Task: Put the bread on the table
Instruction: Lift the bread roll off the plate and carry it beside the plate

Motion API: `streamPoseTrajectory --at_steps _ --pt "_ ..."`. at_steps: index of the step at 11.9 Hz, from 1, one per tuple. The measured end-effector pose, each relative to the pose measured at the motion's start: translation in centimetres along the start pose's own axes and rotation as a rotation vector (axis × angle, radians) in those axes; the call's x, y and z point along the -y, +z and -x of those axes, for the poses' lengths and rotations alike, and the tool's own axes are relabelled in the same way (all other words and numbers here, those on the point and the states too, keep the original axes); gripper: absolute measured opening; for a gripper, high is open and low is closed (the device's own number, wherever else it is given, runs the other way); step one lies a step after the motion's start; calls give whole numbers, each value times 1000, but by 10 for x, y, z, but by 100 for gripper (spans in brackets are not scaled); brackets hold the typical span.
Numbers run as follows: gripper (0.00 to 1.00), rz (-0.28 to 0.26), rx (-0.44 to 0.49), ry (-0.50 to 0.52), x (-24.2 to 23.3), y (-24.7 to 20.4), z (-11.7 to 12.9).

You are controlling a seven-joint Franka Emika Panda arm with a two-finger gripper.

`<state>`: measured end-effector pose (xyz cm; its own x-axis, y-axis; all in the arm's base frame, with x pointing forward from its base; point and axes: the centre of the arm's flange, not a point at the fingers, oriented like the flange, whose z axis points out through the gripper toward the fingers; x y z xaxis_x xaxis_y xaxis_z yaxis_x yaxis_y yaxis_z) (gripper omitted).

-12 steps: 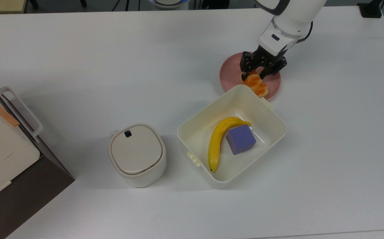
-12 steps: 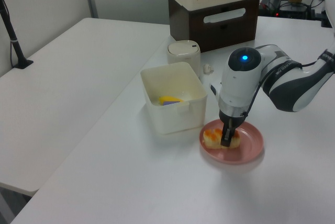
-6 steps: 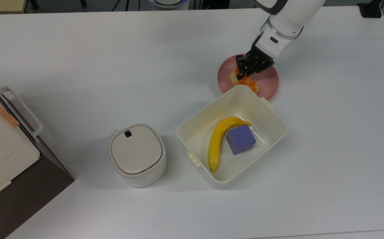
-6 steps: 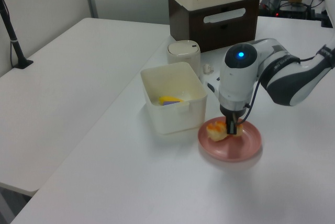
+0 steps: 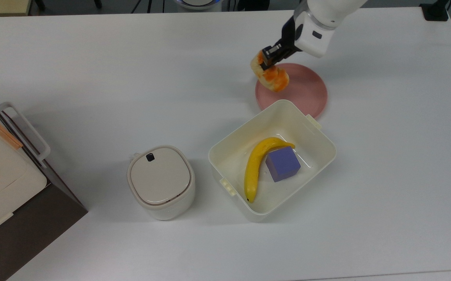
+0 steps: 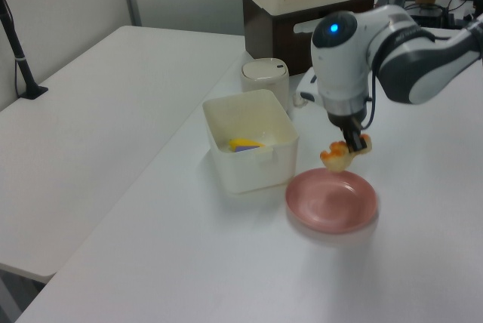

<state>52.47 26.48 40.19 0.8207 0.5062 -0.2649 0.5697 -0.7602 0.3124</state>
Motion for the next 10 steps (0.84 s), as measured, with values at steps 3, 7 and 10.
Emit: streamPoseTrajectory --at_steps 3,7,10 --pt "10 -27 26 -43 -67 17 13" --pt "10 -14 109 -26 -166 67 47" --pt "10 -10 181 -70 -162 101 57"
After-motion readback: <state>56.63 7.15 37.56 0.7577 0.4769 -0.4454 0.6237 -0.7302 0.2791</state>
